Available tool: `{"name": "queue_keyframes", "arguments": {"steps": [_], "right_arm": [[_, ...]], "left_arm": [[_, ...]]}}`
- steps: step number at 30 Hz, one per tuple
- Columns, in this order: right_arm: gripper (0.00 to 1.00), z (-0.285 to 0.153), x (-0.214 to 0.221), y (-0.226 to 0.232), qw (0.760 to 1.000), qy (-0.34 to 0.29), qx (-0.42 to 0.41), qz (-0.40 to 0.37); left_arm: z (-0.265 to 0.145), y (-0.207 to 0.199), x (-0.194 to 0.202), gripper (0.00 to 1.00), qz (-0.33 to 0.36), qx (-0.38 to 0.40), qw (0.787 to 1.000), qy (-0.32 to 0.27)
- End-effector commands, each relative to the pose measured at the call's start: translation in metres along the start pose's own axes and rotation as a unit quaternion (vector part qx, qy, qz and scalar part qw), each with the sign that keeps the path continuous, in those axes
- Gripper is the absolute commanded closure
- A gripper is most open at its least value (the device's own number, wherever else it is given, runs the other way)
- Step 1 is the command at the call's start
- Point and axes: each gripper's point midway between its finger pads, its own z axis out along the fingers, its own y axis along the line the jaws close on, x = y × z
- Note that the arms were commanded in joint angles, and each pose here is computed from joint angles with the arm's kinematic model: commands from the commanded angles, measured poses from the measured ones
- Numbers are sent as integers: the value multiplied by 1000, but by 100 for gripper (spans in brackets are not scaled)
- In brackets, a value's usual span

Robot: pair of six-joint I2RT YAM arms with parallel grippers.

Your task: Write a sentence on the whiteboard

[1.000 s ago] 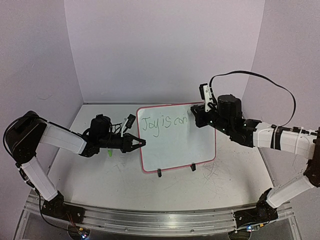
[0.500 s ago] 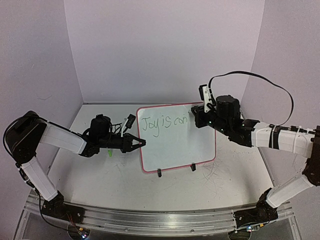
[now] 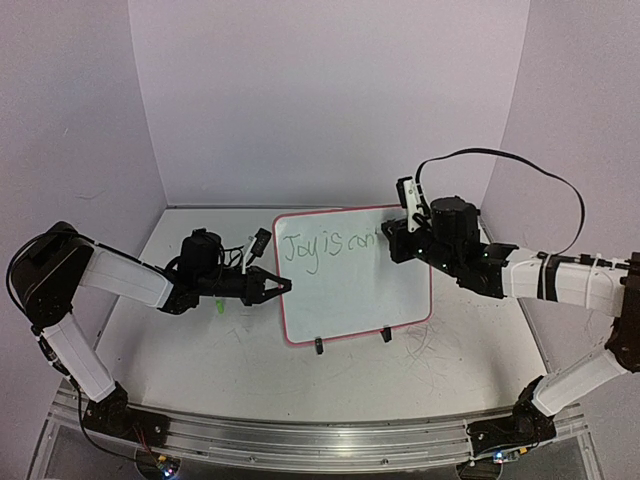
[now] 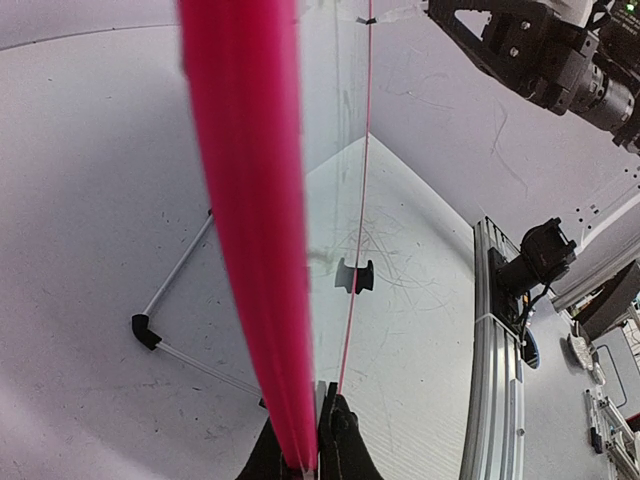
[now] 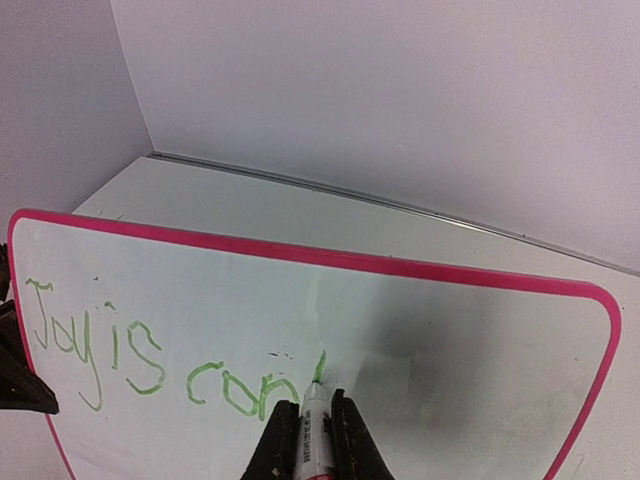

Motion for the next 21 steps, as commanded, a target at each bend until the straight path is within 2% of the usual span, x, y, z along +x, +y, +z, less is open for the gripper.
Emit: {"name": "queue_keyframes", "arguments": {"steps": [1,11,21], "right_arm": [[100,-4,13,-4,1000,16,4,9],[100,-7,25,-7,1000,28,8,13],[100,-14,10,-10,1000,10,13,9]], "left_arm": [[-9,50,10,100,2,-124,992,1],[-10,50,12,100,0,-124,992,2],[-11,50,12,100,0,-126,992,2]]}}
